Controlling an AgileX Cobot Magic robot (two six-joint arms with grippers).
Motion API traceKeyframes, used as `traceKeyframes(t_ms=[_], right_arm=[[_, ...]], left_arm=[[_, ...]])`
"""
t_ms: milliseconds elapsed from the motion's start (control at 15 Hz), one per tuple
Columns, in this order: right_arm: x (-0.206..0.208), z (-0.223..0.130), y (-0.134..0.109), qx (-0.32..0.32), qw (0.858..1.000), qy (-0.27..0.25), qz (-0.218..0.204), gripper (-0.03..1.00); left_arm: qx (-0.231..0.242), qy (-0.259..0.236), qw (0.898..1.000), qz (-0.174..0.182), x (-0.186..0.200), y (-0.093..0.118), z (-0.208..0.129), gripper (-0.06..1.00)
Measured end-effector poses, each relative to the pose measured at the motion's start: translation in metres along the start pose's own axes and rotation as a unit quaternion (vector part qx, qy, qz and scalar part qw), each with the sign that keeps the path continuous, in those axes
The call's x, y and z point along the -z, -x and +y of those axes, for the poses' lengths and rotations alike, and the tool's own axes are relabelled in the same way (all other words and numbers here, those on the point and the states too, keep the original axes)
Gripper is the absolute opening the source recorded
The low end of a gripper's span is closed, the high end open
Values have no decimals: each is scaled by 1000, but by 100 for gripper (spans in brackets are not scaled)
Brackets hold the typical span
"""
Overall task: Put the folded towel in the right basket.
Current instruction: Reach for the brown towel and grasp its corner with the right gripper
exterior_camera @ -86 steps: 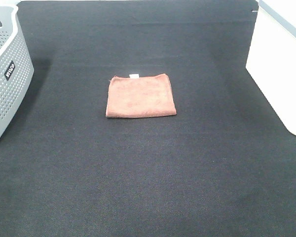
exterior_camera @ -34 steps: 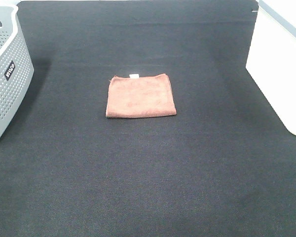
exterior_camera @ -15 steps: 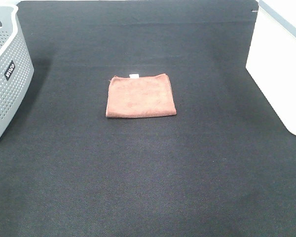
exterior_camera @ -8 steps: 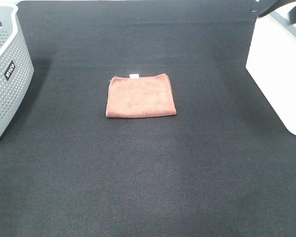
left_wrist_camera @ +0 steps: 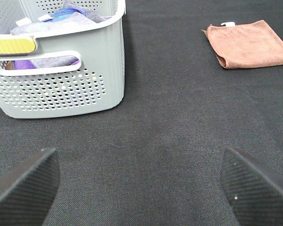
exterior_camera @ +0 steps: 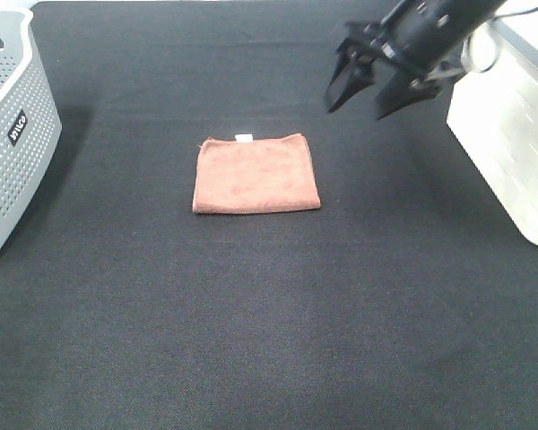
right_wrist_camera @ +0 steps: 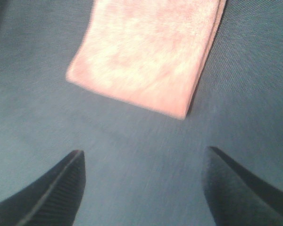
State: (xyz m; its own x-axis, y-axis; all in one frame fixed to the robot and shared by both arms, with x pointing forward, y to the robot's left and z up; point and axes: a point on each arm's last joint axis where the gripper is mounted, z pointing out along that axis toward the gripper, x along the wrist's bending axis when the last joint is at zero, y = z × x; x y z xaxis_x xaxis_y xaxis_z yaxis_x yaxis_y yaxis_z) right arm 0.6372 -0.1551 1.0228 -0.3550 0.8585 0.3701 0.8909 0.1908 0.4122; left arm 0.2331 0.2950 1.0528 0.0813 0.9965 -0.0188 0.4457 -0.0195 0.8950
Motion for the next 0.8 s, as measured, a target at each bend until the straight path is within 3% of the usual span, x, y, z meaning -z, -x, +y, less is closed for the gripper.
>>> traceKeyframes(t_ms=[267,400,800], right_arm=[[-61,20,18,-11,998,-50,35,68],[-80,29,23,-17,997,-56,50,76],[-137,24,43,-41,993,-87,68,78]], left_arm=[[0,0,1000,0,0,0,0,88],[0,0,1000,0,0,0,0,88],[0,0,1000,0,0,0,0,88]])
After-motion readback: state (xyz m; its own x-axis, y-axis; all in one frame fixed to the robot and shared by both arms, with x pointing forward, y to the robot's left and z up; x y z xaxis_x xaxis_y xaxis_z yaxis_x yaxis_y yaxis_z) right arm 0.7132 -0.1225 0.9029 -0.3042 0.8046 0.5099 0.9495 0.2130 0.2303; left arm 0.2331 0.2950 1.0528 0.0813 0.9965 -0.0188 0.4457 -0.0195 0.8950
